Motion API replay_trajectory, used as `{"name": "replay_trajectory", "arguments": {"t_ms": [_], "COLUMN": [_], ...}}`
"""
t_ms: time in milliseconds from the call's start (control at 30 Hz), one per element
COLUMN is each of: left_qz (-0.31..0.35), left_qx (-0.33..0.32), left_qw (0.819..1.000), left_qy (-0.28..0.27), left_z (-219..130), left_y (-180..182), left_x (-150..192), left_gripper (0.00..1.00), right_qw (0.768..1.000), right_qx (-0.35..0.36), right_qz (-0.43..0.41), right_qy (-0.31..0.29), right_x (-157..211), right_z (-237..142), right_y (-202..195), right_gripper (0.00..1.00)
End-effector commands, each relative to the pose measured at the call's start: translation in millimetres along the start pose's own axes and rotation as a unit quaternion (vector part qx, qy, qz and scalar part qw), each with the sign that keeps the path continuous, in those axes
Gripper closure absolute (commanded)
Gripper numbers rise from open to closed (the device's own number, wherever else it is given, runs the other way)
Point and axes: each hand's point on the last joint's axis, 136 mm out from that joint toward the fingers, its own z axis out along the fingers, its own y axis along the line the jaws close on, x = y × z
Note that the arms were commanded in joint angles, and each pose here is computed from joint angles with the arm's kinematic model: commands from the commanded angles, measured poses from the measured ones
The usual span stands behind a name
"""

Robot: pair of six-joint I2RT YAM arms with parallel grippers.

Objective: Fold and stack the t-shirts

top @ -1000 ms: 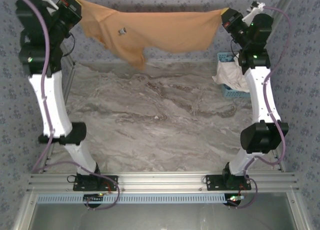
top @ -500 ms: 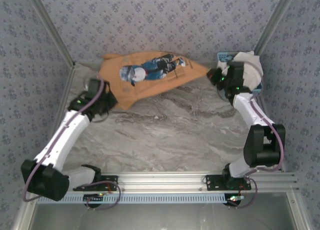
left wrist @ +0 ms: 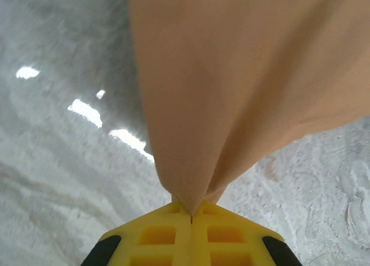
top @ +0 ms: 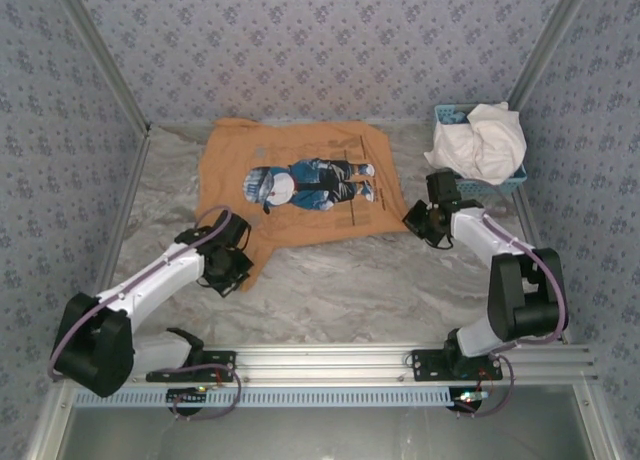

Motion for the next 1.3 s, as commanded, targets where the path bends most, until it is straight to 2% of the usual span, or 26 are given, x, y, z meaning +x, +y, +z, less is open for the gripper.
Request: {"name": "replay_trajectory", "arguments": {"t_ms": [0,133,267,467,500,567,600,633,700,833,867,933,1000,1133,1267], "left_qz": [-0.079,-0.123,-0.136,-0.093,-0.081,-0.058,-0.050,-0.039,-0.024,-0.009,-0.010,-0.020,-0.027,-0.043,-0.051], "left_qx": [-0.044,-0.057,-0.060,-0.009,0.000,0.014,0.021,0.028,0.043,0.083,0.093,0.111,0.135,0.151,0.120], "left_qw": [0.996,0.991,0.988,0.995,0.996,0.998,0.999,0.999,0.998,0.994,0.993,0.991,0.987,0.986,0.991], "left_qy": [0.002,0.017,0.034,0.045,0.040,0.018,0.004,-0.015,-0.049,-0.071,-0.072,-0.077,-0.082,-0.060,-0.042], "left_z": [-7,-9,-5,2,-3,-17,-28,-40,-64,-89,-90,-85,-77,-35,9], "left_y": [38,59,69,40,33,22,16,10,-3,-46,-56,-80,-108,-157,-177], "left_x": [11,24,34,33,30,21,16,8,-5,-34,-44,-70,-101,-159,-198], "left_gripper": [1.00,1.00,1.00,0.99,0.89,0.63,0.54,0.49,0.46,0.50,0.53,0.66,0.71,0.77,0.79], "right_qw": [0.997,0.994,0.992,0.987,0.987,0.987,0.988,0.989,0.990,0.994,0.995,0.996,0.994,0.992,0.994], "right_qx": [0.076,0.107,0.123,0.137,0.142,0.146,0.147,0.148,0.135,0.079,0.059,0.007,-0.040,-0.078,-0.056], "right_qz": [-0.013,-0.012,-0.009,0.018,0.023,0.023,0.021,0.024,0.033,0.009,-0.001,-0.023,-0.048,-0.088,-0.081], "right_qy": [0.009,0.021,0.035,0.079,0.076,0.057,0.040,0.018,-0.023,-0.080,-0.085,-0.091,-0.091,-0.052,-0.038], "right_x": [23,46,69,98,97,89,83,75,61,34,29,18,8,2,-13], "right_z": [-15,-30,-32,-23,-25,-33,-38,-45,-57,-71,-70,-63,-53,-26,3], "right_y": [-35,-60,-81,-103,-104,-104,-103,-102,-94,-59,-48,-18,11,46,48], "right_gripper": [1.00,1.00,1.00,1.00,0.96,0.77,0.69,0.63,0.58,0.58,0.60,0.64,0.66,0.68,0.68]}}
